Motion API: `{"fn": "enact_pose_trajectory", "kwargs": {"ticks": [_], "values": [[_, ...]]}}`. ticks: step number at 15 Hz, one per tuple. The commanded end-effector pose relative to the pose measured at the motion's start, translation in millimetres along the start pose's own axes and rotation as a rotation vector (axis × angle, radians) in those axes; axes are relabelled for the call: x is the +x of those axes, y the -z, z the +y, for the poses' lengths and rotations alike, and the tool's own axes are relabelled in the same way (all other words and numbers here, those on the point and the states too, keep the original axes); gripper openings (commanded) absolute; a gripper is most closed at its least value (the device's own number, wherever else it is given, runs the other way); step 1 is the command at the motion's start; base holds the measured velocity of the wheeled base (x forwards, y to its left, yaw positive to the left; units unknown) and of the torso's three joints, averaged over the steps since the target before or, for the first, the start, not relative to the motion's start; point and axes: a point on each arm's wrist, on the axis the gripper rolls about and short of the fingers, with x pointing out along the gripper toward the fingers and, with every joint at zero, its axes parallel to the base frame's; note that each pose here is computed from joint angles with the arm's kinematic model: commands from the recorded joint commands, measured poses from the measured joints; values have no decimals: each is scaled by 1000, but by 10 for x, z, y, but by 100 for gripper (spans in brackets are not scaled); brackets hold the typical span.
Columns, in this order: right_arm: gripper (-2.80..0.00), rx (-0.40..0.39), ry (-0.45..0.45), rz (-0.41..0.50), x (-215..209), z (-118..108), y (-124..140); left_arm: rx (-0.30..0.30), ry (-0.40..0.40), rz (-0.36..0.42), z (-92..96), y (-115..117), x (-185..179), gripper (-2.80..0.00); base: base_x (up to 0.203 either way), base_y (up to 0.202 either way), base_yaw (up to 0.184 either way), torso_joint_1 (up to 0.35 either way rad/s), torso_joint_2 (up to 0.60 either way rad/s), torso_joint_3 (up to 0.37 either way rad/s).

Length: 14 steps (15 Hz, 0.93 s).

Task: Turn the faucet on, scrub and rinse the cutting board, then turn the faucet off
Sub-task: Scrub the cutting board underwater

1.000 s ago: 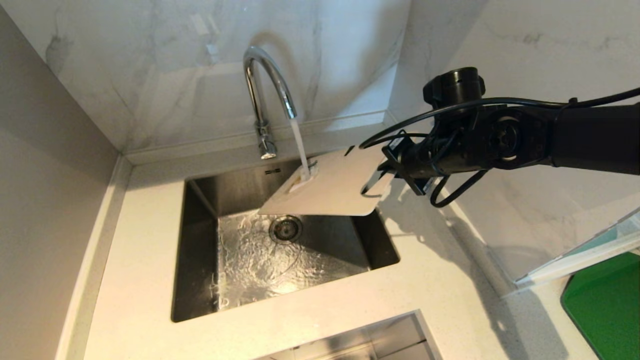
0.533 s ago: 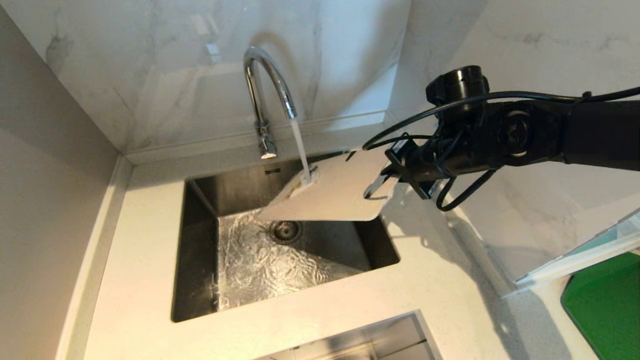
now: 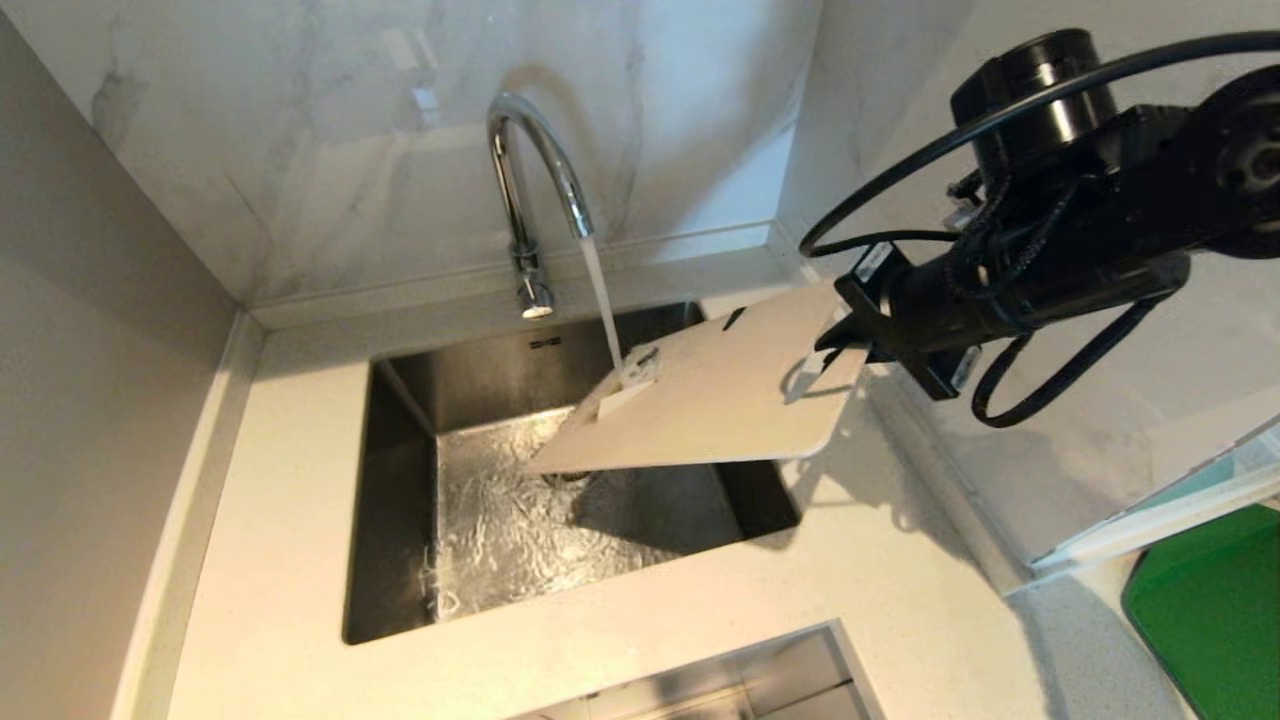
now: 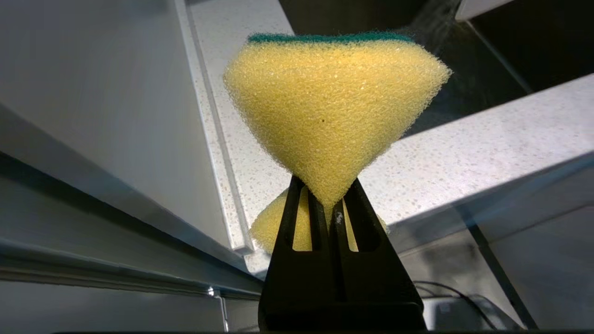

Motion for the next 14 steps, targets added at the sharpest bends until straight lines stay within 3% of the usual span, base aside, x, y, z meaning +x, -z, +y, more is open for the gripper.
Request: {"fn": "enact_pose_trajectory", "kwargs": {"ticks": [1,5,8,14], "values": [[-280,8,-8,-2,-381,7,75,-2,29,74,21,-300,7,-280,0,0,0,0,0,0],[-280,6,-14,-8,-530,9,104,17,142,190,38,-657,206,-280,0,0,0,0,0,0],[-280,12,-15,-4,-521,7,104,43,213,255,44,-791,389,-280,0,0,0,0,0,0],[-280,17,-6,8,-469,-9,107,48,282,308,75,-1013,982,-280,0,0,0,0,0,0]]}}
